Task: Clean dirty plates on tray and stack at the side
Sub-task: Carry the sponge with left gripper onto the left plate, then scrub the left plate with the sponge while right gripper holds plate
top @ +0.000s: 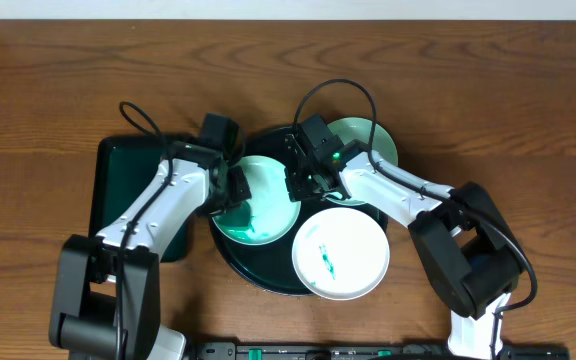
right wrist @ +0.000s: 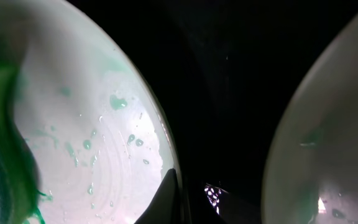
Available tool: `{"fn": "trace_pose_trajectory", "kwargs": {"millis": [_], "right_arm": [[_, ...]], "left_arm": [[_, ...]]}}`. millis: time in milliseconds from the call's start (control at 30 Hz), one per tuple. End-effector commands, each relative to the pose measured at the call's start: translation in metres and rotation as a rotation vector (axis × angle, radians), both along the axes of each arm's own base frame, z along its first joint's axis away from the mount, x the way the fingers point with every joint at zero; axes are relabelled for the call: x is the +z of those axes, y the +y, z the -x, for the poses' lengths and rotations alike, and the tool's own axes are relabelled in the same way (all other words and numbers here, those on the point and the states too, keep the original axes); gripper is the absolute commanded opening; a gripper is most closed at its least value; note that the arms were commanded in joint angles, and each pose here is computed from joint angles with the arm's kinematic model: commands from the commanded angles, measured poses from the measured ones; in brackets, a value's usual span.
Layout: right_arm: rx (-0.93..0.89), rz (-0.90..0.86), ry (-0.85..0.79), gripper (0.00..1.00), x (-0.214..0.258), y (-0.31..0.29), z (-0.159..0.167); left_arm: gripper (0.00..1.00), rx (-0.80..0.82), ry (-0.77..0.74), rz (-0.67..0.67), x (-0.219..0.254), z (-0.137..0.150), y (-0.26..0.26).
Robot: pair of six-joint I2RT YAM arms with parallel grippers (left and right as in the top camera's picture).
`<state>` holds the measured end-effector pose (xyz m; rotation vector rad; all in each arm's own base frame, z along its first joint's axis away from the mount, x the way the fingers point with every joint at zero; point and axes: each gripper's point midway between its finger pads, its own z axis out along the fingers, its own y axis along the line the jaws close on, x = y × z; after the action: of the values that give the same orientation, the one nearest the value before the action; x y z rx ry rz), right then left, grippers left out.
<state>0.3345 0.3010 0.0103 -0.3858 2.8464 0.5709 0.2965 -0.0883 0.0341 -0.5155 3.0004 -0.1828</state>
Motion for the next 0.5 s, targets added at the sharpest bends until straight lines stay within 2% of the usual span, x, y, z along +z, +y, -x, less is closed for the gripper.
{"fn": "trace_pose_trajectory", "kwargs": {"millis": [0,167,233,333,467], "right_arm": [[0.001,-0.011,0.008,0.01,-0.001,0.007,0.0],[0.001,-0.011,0.009,0.01,-0.001,0.007,0.0],[0.001,-0.011,0.009,0.01,-0.001,0.007,0.0],[0.001,-0.011,0.009,0.01,-0.001,0.007,0.0],[0.001,-0.008,0.011,0.01,-0.001,0.006,0.001]], "left_arm": [[0.07,-0.064,0.035,0.043,-0.005,0.013,-0.016],[0.07,-0.262,0.057,0.266,0.005,0.028,-0.064],[0.07,-0.283,0.057,0.288,0.006,0.03,-0.068],[0.07,-0.258,0.041,0.228,0.003,0.024,-0.057],[0.07,-0.109,0.02,0.035,-0.005,0.01,-0.014]]}}
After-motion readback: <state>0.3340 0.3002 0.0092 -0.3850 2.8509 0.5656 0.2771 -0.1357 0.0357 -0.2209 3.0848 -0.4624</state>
